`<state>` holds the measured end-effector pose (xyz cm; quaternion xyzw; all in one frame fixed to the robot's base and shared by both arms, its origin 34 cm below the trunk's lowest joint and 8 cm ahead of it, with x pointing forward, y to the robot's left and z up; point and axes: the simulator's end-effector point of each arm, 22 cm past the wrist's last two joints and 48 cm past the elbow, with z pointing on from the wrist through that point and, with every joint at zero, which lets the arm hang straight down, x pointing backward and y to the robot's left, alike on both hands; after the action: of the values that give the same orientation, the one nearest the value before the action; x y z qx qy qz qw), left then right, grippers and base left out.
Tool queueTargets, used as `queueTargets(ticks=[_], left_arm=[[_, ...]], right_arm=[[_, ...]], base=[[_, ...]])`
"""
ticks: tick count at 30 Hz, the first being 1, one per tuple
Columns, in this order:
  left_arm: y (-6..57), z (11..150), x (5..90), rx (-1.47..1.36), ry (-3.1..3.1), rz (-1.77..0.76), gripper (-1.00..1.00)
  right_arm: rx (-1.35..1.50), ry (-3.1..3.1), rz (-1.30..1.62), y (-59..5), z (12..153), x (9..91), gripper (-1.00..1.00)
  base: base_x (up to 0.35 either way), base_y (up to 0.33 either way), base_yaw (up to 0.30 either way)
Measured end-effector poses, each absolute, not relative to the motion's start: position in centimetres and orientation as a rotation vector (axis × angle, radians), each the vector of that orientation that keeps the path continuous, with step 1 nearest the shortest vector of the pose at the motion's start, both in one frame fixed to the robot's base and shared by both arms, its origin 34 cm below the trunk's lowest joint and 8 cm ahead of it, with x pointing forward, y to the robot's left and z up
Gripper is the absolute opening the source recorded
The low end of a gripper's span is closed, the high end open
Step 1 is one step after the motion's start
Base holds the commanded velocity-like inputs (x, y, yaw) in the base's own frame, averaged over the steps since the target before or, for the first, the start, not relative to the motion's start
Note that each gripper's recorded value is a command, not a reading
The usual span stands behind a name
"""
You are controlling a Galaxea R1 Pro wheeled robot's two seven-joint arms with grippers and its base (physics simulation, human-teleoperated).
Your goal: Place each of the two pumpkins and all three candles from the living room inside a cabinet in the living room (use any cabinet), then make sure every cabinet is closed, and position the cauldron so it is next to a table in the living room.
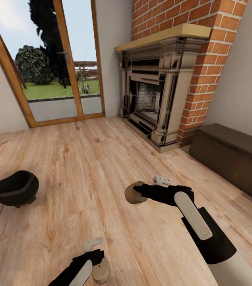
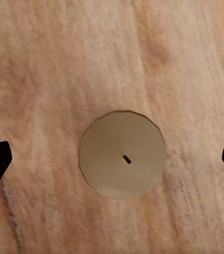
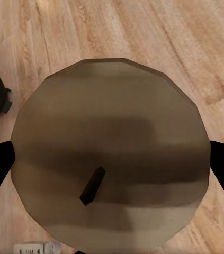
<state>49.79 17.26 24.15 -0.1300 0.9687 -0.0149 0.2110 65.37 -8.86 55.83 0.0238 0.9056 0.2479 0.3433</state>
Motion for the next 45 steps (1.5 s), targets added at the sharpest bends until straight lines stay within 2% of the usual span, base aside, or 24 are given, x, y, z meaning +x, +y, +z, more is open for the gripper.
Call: queueTargets(ticks=[32,40,45], left_arm=[[17.3,22.7,48.9,-0.369,2.723,-0.036,1.0],[16.5,22.6,49.7,-0.369,2.715,-0.064,1.0],[15.9,23.1,50.8,-0.371,2.69,-0.095,1.0]], right_arm=[[0.07,2.383,0.657,-8.7,53.9,65.5,-1.0],[-0.045,2.28,1.026,-3.5,56.0,64.3,-1.0],[-0.059,2.273,1.08,-2.9,55.5,64.1,-1.0]], base=[[0.02,-0.001,0.0],[0.0,0.0,0.0],[0.0,0.0,0.0]])
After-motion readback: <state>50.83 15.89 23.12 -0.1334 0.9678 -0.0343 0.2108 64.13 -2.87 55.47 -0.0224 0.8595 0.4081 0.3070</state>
